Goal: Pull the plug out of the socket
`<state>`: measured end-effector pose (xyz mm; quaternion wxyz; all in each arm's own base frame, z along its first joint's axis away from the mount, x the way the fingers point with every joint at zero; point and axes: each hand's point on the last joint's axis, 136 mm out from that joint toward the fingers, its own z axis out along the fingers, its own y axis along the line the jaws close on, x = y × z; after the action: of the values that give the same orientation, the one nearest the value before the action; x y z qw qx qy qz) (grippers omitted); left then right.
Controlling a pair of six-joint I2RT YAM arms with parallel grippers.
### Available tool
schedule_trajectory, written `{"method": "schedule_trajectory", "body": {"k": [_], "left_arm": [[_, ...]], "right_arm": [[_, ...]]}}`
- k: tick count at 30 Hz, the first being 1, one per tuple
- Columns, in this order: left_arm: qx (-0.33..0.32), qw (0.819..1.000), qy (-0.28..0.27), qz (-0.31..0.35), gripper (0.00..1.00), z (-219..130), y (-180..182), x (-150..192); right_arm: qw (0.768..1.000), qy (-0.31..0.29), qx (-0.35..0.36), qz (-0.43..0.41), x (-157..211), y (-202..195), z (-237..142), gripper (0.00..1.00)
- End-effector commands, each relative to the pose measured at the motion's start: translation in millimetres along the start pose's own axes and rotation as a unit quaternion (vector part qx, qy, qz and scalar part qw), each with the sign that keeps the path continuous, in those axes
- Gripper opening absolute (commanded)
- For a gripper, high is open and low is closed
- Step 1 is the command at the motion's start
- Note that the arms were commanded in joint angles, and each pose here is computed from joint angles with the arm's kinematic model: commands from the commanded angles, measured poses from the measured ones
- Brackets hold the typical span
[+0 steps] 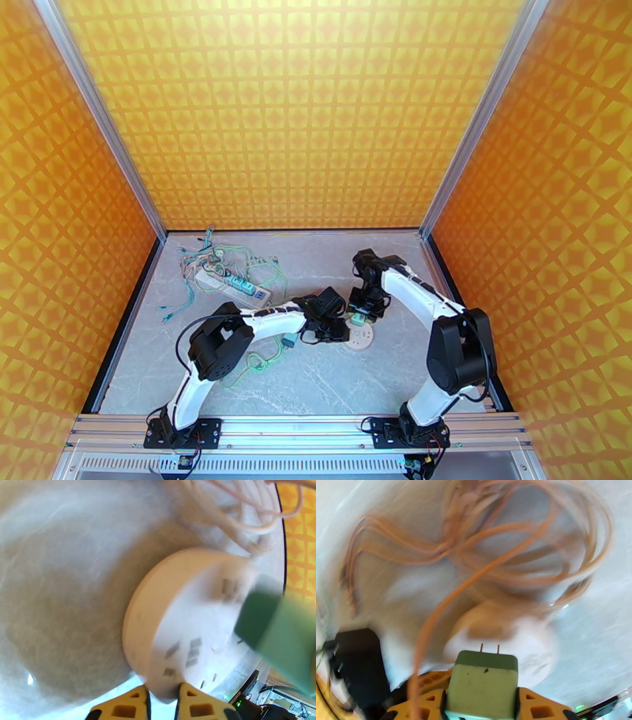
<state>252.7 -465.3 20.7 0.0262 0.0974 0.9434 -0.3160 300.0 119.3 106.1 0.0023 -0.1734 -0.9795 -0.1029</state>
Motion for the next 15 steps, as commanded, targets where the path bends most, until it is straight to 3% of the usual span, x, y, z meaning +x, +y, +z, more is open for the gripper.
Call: {"method": "schedule_trajectory", "body": {"k": [1,7,15], "left_arm": [[-0.257,0.950,0.172,-0.050,0.19,48,170,128],[-0.257,0.953,0.157,-0.044,0.19,38,161,118],[-0.202,0.977,0.056,-0.023,0.36,-31,104,56]], "right_arm": [[0.997,0.004,-0.063,-0.031,9,24,-22,0.29],[0.998,0.002,-0.064,-0.025,10,21,-16,0.29],[0.993,-0.076,-0.074,-0.045,-25,36,-36,0.31]]}}
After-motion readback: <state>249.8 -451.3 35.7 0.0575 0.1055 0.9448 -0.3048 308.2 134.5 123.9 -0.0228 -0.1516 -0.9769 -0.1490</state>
